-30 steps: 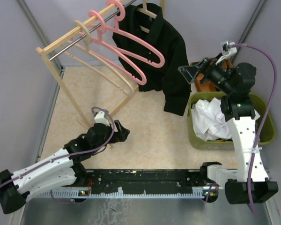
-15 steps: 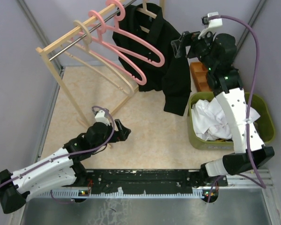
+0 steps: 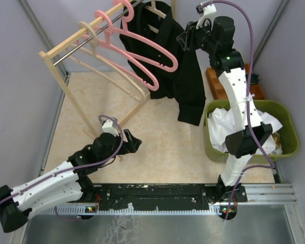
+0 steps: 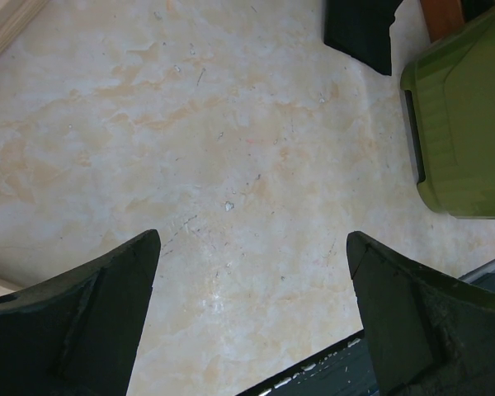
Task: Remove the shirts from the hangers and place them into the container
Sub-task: Pick up the hanger from the clothesline.
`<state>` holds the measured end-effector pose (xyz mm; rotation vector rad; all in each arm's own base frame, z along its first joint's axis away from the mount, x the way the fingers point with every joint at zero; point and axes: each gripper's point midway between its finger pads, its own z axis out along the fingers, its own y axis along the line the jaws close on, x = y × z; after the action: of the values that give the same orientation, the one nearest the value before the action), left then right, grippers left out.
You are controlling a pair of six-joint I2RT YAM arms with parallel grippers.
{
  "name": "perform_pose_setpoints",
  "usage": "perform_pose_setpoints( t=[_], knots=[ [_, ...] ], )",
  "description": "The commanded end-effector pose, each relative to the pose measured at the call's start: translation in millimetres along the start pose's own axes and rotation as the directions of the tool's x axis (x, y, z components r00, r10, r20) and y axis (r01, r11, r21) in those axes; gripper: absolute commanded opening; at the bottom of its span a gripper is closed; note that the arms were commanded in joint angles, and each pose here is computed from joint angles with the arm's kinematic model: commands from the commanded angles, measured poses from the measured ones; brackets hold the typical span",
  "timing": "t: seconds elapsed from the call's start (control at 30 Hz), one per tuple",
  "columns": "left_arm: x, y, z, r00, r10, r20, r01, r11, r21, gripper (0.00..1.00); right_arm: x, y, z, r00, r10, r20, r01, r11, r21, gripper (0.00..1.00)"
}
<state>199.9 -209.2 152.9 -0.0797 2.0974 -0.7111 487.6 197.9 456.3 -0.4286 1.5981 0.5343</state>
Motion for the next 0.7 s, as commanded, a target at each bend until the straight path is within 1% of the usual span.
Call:
perform_pose_setpoints(
  t=[0.0, 0.07, 0.1, 0.13, 0.17, 0.2, 0.27, 0.37, 0.5, 0.6, 0.67],
  knots=[
    [-6, -3, -2, 1.0, 0.01, 0.015, -0.01, 1.0, 0.005, 0.99, -56, 25, -8, 0.988, -0.054, 0.145, 0.066, 0.995, -0.079, 0.3],
    [-6, -3, -1, 1.0, 0.007, 0.016, -0.007, 1.0, 0.004, 0.99, -60, 29, -8, 0.985, -0.05, 0.167, 0.065, 0.994, -0.086, 0.16],
    [-6, -4, -1, 1.0, 0.007, 0.015, -0.007, 1.0, 0.006, 0.99, -62, 30, -9, 0.983, -0.043, 0.179, 0.059, 0.995, -0.085, 0.11],
    [-7, -5, -1, 1.0, 0.005, 0.018, -0.005, 1.0, 0.008, 0.99, -66, 33, -12, 0.979, -0.029, 0.201, 0.048, 0.995, -0.093, 0.0],
    [-7, -5, -1, 1.0, 0.004, 0.016, -0.004, 1.0, 0.008, 0.99, -69, 37, -16, 0.973, -0.01, 0.23, 0.036, 0.994, -0.105, 0.0],
    [-7, -5, -1, 1.0, 0.004, 0.016, -0.004, 1.0, 0.008, 0.99, -83, 43, -28, 0.958, 0.012, 0.287, 0.022, 0.993, -0.115, 0.0],
    [-6, -6, 0, 1.0, 0.005, 0.013, -0.005, 1.0, 0.009, 0.99, -100, 51, -48, 0.917, 0.067, 0.394, -0.014, 0.991, -0.134, 0.0],
    [-6, -7, 0, 1.0, 0.005, 0.008, -0.005, 1.0, 0.014, 0.99, -117, 58, -71, 0.866, 0.124, 0.485, -0.052, 0.986, -0.159, 0.0],
    [-5, -7, 0, 1.0, 0.004, 0.004, -0.004, 1.0, 0.013, 0.99, -129, 62, -88, 0.833, 0.148, 0.534, -0.067, 0.984, -0.167, 0.0],
    [-5, -7, 0, 1.0, 0.003, 0.002, -0.003, 1.0, 0.017, 0.99, -133, 63, -91, 0.83, 0.151, 0.537, -0.068, 0.983, -0.172, 0.0],
    [-5, -7, 0, 1.0, -0.003, 0.003, 0.002, 1.0, 0.016, 0.99, -129, 56, -90, 0.842, 0.15, 0.517, -0.094, 0.987, -0.133, 0.0]
  ],
)
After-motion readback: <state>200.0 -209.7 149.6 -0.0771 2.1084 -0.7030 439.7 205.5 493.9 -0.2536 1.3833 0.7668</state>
